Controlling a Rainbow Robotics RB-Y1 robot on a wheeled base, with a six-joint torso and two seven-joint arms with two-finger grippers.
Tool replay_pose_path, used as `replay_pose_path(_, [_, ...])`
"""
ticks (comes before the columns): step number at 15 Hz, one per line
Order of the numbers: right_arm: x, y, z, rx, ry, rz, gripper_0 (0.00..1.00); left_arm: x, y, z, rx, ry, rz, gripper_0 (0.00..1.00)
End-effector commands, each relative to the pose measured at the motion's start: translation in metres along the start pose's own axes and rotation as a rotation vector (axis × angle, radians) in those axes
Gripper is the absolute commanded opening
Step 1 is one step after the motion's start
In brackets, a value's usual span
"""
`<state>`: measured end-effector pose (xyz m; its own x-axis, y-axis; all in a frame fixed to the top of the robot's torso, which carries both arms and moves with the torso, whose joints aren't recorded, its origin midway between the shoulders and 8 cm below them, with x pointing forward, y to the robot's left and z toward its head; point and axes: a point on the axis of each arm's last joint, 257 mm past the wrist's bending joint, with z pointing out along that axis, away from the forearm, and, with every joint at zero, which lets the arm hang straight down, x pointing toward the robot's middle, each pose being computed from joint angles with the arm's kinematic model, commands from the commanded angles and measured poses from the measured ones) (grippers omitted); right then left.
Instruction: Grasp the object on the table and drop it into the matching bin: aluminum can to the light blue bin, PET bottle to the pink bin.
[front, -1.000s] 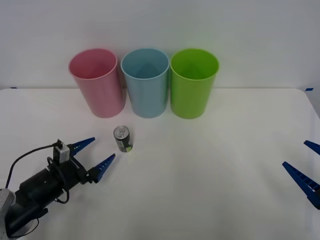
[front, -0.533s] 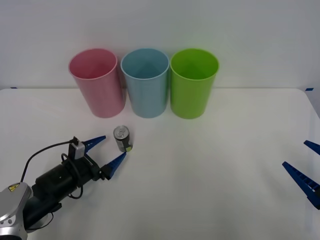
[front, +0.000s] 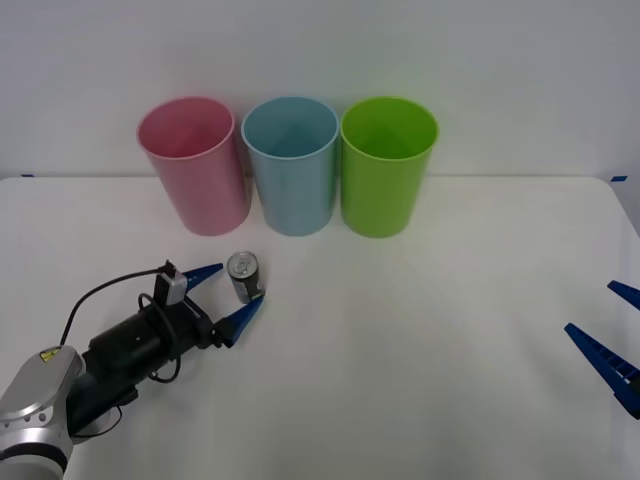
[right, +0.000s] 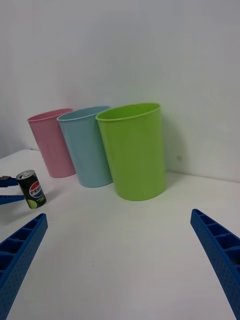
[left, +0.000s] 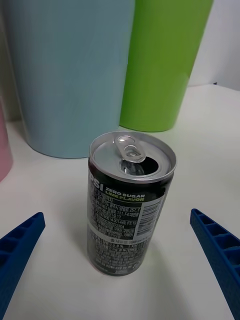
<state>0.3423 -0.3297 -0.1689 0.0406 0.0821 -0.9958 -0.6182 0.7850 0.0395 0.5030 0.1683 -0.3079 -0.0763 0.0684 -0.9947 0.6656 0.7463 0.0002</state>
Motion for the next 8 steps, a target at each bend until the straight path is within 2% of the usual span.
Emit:
replay_pose_path(1, [0.000, 0.000, 0.000, 0.000, 0.000, 0.000, 1.00, 0.000, -0.002, 0.009, 0.001, 0.011, 0.008, 1.00])
replay_pose_path(8, [0.000, 0.000, 0.000, 0.000, 0.000, 0.000, 1.00, -0.001, -0.013, 0.028, 0.005, 0.018, 0.011, 1.00])
